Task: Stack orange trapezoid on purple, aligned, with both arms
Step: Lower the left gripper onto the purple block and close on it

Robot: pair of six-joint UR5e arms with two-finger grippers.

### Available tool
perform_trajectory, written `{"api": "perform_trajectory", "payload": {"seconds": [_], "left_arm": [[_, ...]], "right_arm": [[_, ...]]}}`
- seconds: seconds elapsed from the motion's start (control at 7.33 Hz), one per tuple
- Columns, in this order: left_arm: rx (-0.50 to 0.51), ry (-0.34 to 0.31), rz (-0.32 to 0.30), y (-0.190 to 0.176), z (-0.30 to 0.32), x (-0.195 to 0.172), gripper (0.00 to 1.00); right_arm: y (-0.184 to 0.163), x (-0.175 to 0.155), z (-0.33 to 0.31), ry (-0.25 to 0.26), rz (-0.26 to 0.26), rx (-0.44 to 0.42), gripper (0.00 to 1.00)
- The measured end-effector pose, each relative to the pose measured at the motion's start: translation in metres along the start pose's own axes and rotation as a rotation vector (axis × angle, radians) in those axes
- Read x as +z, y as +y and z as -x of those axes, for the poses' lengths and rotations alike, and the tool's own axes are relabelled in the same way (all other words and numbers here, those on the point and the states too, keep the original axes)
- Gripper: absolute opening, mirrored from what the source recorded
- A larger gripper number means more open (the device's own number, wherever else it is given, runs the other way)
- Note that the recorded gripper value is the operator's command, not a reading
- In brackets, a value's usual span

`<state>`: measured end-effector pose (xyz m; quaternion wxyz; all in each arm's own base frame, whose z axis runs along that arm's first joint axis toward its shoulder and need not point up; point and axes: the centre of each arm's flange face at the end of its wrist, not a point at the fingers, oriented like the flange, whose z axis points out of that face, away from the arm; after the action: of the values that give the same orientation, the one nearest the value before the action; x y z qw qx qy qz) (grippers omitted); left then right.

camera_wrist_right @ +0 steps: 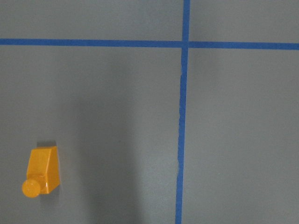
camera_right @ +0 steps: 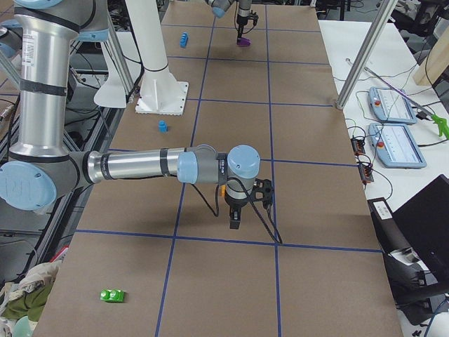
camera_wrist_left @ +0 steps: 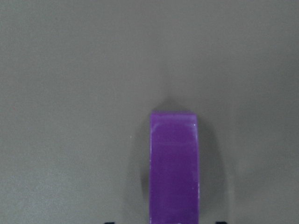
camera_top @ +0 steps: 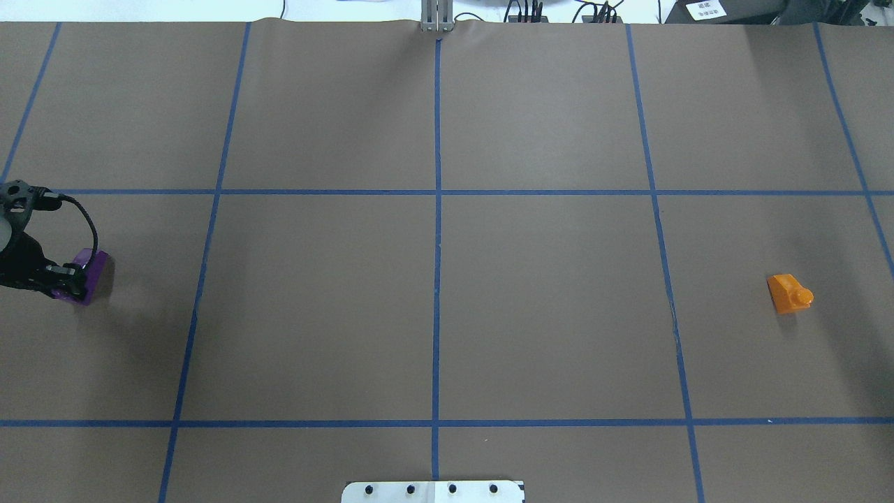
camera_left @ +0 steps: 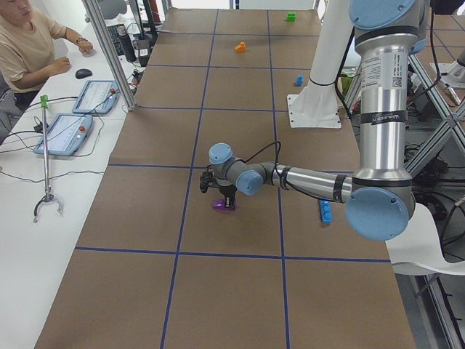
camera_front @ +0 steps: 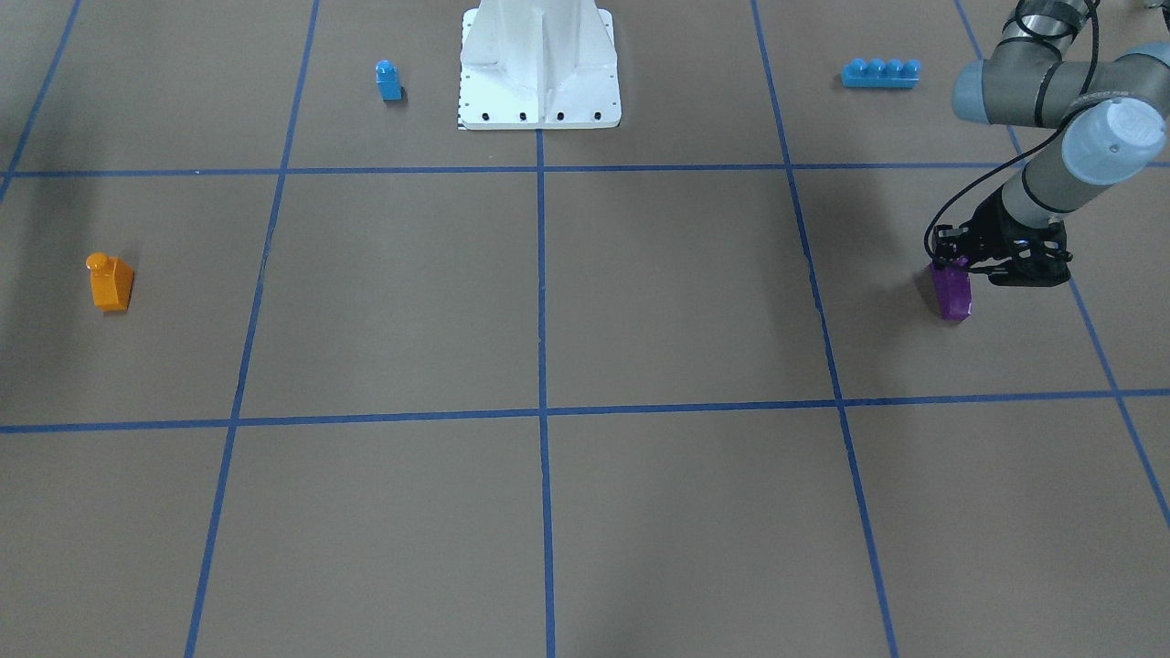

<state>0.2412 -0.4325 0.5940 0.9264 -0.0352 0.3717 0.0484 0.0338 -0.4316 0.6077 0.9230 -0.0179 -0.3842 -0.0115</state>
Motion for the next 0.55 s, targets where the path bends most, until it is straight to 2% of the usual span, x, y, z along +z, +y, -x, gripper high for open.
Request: {"api": "perform_trajectory", "payload": {"seconds": [0.27, 0.55], "left_arm": [[-0.076, 0.012, -0.005, -0.001, -0.008, -0.006, 0.0], [-0.071, 0.064, -0.036, -0.002, -0.039, -0.034, 0.0]], "right_arm": [[-0.001, 0.0, 0.001, 0.0, 0.0, 0.0, 1.0], [-0.001, -0.001, 0.002, 0.0, -0.002, -0.003, 1.0]]}}
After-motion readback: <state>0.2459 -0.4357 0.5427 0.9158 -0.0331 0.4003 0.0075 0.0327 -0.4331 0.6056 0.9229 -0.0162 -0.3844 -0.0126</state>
